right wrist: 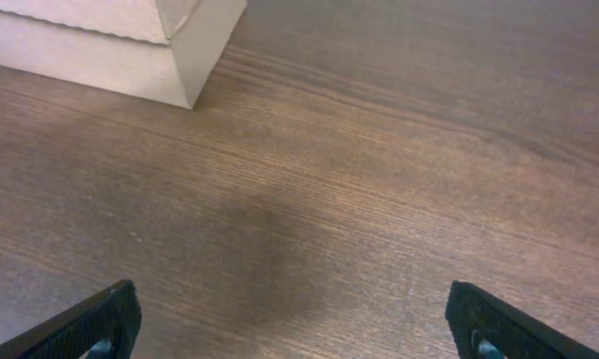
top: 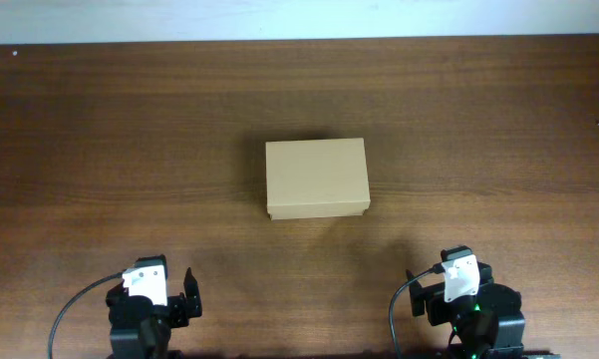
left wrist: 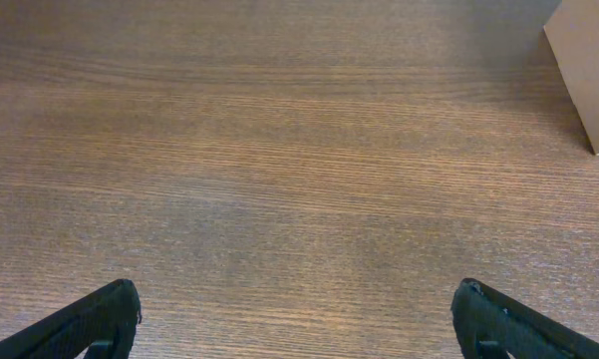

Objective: Pack container

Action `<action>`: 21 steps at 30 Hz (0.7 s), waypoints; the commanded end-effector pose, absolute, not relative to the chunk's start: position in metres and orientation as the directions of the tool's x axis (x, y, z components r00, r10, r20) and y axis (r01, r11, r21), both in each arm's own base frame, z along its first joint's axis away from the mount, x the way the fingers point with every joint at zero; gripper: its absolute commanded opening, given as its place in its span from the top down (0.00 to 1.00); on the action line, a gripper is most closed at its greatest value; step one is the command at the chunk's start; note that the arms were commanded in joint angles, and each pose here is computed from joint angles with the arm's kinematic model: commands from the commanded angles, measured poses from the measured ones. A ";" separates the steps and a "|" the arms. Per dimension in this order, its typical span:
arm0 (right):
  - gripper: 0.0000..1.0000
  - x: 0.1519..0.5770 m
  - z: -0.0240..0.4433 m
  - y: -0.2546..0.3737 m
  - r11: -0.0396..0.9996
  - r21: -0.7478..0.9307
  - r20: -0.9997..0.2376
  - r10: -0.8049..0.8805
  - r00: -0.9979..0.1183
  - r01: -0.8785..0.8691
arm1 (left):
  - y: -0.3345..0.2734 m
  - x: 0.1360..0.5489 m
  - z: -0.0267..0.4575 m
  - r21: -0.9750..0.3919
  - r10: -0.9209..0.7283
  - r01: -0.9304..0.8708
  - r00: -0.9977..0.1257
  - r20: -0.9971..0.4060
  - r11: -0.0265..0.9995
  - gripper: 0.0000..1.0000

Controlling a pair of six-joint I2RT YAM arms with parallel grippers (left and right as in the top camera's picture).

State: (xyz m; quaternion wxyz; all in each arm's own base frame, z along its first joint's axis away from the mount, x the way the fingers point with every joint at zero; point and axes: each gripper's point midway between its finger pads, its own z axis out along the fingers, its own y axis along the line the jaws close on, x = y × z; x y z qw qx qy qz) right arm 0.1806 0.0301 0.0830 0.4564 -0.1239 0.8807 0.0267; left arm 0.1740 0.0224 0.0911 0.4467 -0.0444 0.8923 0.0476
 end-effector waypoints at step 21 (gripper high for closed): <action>0.01 0.183 0.074 0.020 0.984 -0.041 -0.808 -0.134 -0.574 -0.172 | 0.023 0.174 0.090 0.058 -0.021 -0.114 -0.593 -0.805 0.992 0.00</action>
